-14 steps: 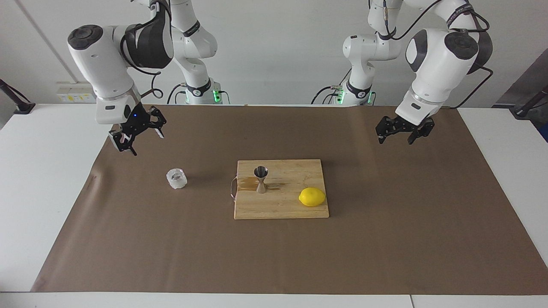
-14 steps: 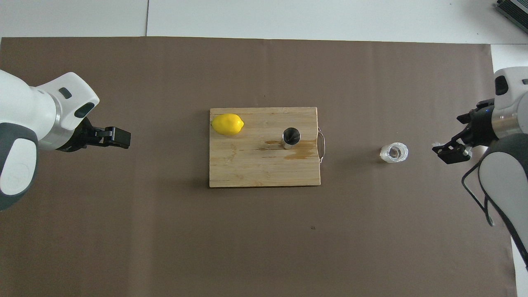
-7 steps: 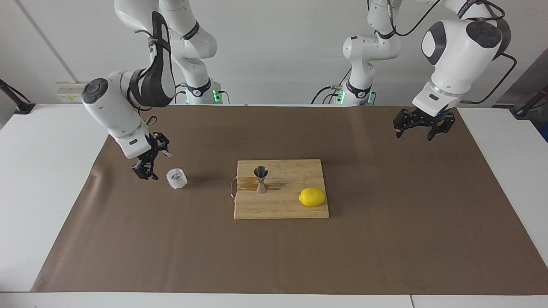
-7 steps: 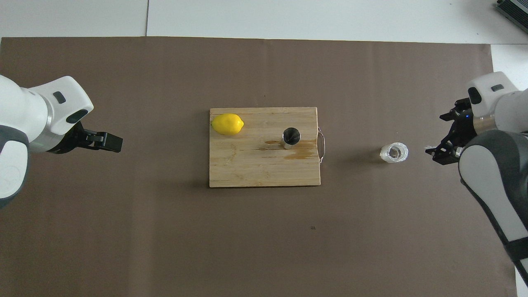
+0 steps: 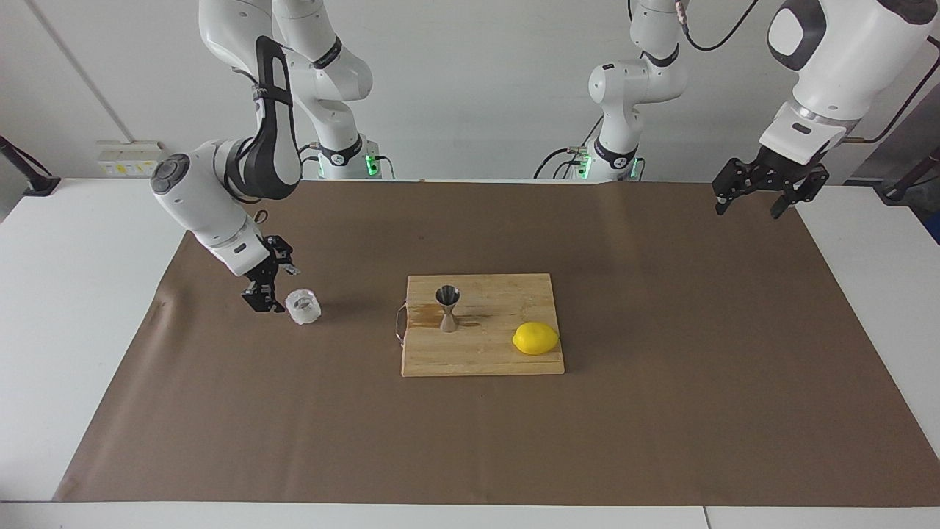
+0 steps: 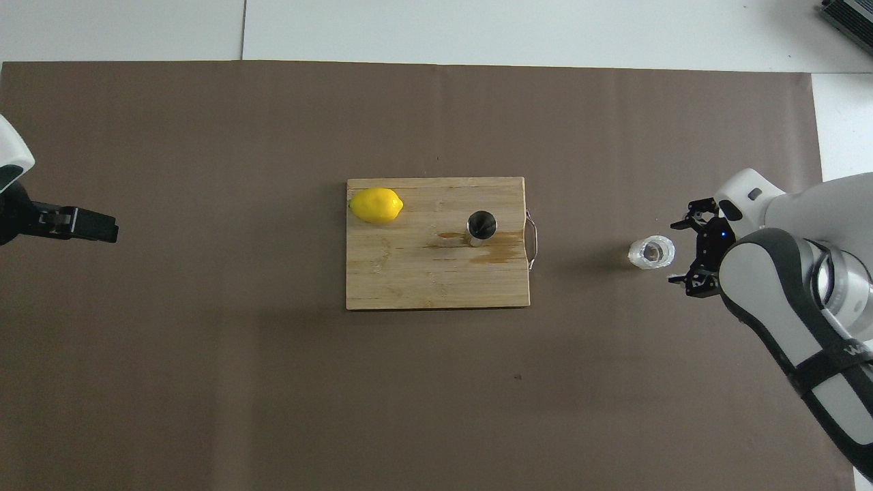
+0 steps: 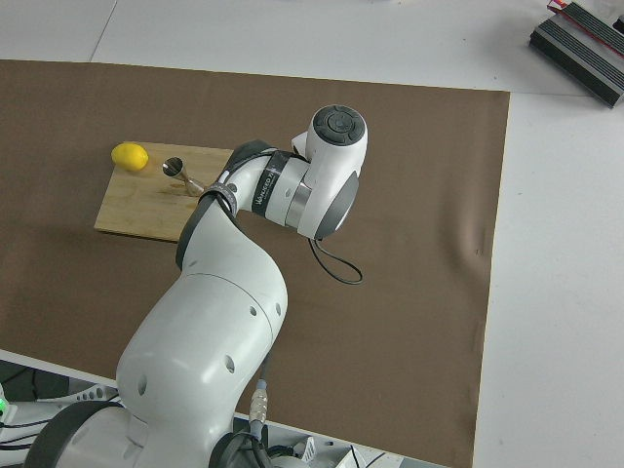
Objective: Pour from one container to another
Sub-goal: 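Lower the open right gripper around the clear glass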
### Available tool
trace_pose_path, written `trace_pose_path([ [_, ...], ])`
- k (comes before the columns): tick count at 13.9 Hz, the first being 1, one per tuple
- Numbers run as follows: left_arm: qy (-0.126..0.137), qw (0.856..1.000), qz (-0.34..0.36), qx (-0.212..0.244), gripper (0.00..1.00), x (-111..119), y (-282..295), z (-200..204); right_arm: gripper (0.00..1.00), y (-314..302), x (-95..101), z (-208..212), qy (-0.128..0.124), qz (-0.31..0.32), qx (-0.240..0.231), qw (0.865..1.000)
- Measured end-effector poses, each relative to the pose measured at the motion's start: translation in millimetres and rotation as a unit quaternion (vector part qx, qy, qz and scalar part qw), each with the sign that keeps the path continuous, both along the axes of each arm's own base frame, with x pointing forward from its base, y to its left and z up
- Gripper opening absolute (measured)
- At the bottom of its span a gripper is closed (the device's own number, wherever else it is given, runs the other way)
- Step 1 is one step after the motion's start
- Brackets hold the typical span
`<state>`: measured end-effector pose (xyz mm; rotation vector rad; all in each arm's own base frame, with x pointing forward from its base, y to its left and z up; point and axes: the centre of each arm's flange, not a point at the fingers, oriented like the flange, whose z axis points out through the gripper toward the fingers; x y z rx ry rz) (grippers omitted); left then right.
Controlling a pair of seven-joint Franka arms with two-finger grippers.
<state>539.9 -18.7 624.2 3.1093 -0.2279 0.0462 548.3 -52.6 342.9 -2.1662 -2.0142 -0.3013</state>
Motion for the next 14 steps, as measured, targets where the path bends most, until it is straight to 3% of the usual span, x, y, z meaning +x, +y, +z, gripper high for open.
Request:
trace_pose_path([
  [2, -0.001, 1.0, -0.001, -0.002, 1.0, 2, -1, 11, 1.0, -6, 0.6, -12, -0.01, 0.007, 0.015, 1.0],
  [10, 0.03, 0.999, -0.024, -0.005, 1.0, 1, -32, -5, 1.0, -6, 1.7, -54, -0.006, 0.006, 0.061, 0.998],
  [14, 0.026, 0.999, -0.019, -0.004, 1.0, 0, -26, -1, 1.0, -7, 2.3, -70, -0.012, 0.013, 0.074, 0.997],
])
